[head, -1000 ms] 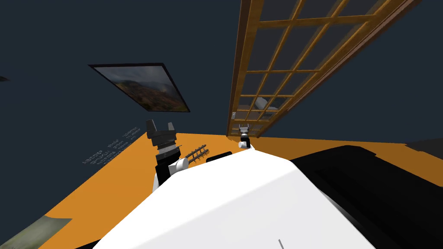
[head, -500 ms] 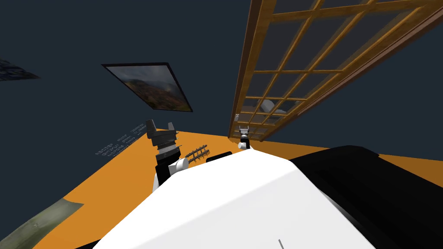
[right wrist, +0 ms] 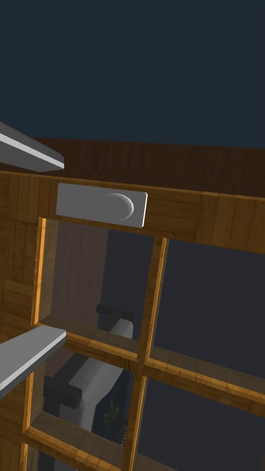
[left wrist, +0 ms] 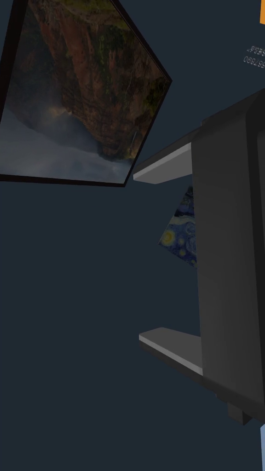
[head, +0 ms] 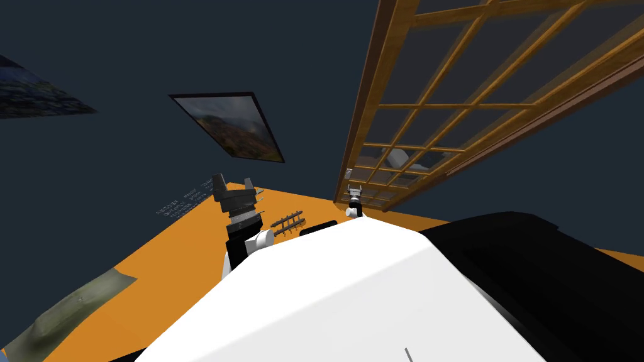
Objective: Pull the door open
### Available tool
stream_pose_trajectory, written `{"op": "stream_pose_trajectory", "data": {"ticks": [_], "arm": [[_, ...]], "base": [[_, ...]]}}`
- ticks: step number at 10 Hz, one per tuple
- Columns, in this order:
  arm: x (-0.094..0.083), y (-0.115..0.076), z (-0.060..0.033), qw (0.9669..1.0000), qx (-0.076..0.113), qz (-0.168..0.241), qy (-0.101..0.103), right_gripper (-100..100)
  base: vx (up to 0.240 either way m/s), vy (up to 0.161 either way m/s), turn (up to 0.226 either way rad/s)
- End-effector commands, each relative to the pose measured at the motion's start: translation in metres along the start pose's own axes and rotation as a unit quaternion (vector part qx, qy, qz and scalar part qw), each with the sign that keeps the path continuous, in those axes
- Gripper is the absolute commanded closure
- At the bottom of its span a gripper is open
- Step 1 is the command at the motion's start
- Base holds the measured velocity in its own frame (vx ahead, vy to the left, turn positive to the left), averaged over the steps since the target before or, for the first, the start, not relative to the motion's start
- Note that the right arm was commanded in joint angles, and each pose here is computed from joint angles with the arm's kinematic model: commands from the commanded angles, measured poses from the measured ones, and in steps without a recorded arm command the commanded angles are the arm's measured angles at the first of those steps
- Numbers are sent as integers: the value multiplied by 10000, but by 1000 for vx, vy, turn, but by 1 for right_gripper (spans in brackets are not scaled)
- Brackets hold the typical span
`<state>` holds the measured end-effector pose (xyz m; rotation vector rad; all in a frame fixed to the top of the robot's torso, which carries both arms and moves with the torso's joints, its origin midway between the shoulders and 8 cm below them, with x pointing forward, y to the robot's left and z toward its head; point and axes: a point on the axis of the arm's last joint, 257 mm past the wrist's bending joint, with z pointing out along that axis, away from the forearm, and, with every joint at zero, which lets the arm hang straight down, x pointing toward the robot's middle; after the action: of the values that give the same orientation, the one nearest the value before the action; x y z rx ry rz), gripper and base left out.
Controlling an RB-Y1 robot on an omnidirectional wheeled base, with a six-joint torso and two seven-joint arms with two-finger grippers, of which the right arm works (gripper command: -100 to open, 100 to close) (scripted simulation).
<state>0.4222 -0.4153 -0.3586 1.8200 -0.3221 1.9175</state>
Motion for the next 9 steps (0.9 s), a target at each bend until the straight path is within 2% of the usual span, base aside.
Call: {"op": "stream_pose_trajectory", "data": {"ticks": [1, 6, 7, 8, 9], "arm": [[-85, 17, -21, 9998, -52, 153, -92, -100], [-365, 62, -118, 9968, -245, 645, -416, -100], [-342, 55, -108, 9974, -217, 575, -382, -100], [-387, 210, -120, 9972, -244, 594, -384, -100], [-400, 260, -125, 9972, -251, 593, -385, -100]], "base": [[61, -52, 110], [68, -62, 143], [30, -29, 32], [39, -17, 11], [52, -21, 17]]}}
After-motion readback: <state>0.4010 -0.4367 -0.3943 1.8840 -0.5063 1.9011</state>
